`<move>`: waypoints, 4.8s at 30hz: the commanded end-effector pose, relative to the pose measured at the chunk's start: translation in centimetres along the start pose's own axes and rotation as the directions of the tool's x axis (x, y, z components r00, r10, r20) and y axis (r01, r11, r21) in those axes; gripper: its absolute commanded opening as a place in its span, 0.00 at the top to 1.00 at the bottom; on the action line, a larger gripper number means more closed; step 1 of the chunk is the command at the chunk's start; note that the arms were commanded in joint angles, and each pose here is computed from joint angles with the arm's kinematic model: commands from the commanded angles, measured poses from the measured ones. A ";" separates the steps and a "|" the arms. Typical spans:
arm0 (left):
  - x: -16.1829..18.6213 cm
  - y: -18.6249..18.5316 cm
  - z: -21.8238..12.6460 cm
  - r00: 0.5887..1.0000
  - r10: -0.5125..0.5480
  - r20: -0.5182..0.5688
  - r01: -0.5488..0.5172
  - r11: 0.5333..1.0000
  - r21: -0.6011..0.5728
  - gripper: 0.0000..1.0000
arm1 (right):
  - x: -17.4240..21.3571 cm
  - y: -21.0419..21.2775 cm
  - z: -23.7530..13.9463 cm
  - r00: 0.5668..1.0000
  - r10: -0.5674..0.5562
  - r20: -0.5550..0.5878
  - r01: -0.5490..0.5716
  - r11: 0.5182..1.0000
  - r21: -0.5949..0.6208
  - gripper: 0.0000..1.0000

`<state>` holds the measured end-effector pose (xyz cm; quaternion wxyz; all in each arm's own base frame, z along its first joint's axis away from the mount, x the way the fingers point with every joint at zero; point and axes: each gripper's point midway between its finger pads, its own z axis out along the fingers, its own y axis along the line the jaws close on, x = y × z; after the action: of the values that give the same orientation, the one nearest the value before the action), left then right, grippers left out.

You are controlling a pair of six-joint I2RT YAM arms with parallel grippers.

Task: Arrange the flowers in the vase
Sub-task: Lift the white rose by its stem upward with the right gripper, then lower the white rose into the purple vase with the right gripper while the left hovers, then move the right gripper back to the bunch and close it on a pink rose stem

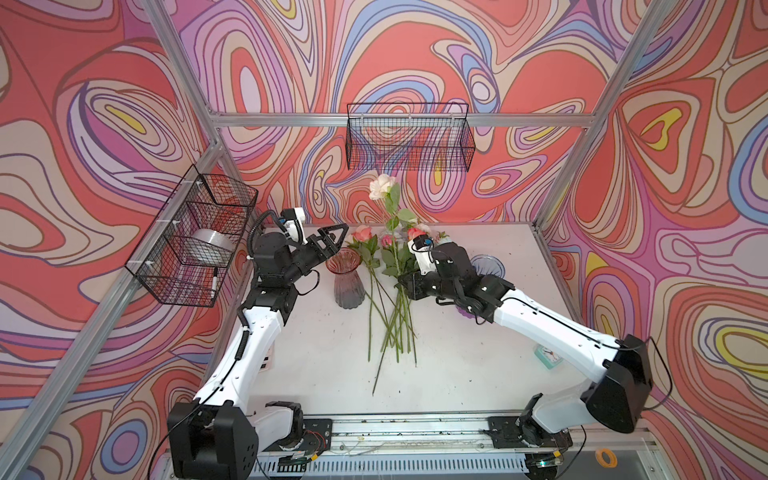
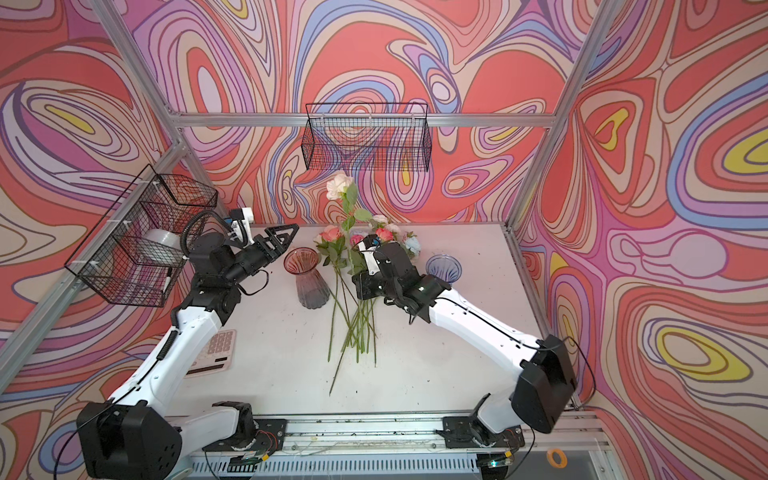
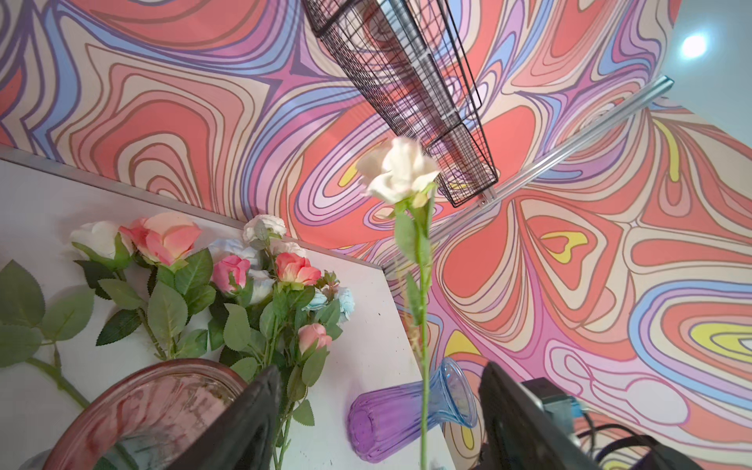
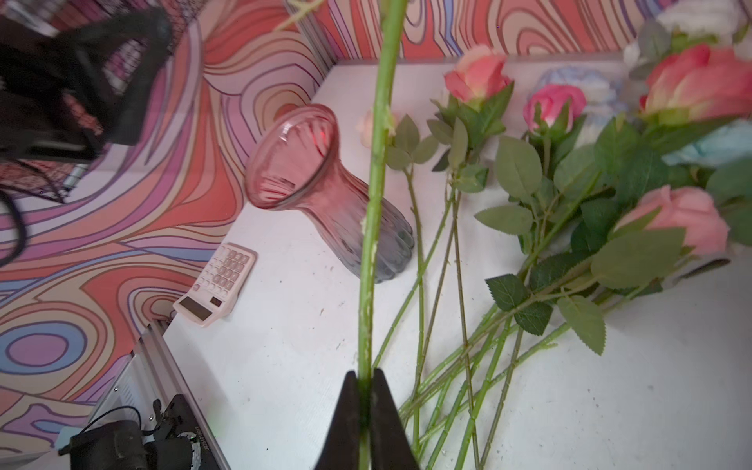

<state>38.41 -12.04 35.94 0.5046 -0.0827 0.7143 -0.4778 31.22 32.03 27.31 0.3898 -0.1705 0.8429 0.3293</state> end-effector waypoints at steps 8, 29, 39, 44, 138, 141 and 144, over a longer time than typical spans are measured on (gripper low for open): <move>2.2 -8.3 -0.6 0.988 0.152 -0.025 -0.138 0.944 0.298 0.21 | -9.7 -0.3 -8.4 0.877 -0.272 0.397 0.183 0.951 0.249 1.00; 21.3 -14.3 2.0 0.831 0.344 -0.436 -0.165 0.903 0.397 0.24 | -18.5 -11.8 -22.5 0.730 -0.497 0.469 -0.098 0.604 0.791 1.00; 21.4 -13.7 2.3 0.827 0.346 -0.443 -0.179 0.909 0.376 0.24 | -13.2 -16.3 -18.5 0.838 -0.397 0.375 -0.081 0.588 0.805 1.00; 21.6 -13.4 2.5 0.826 0.345 -0.445 -0.184 0.912 0.366 0.23 | -10.1 -18.0 -16.7 0.865 -0.355 0.354 -0.088 0.589 0.804 1.00; 2.1 0.2 -5.6 0.877 0.463 0.130 -0.306 0.745 -0.593 0.10 | 8.3 -16.4 14.3 0.844 0.536 0.013 -0.478 0.741 0.471 0.81; 2.2 0.1 -5.6 0.878 0.461 0.129 -0.307 0.748 -0.588 0.10 | 8.0 -16.8 14.5 0.845 0.535 0.028 -0.484 0.740 0.466 0.80; 2.3 0.2 -5.4 0.879 0.460 0.123 -0.311 0.750 -0.584 0.10 | 8.0 -17.2 14.7 0.843 0.537 0.031 -0.485 0.732 0.478 0.81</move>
<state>32.89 -10.21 33.38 0.6311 -0.1332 0.7549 -0.1184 42.69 29.28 7.62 0.2659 0.1435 0.9314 0.2028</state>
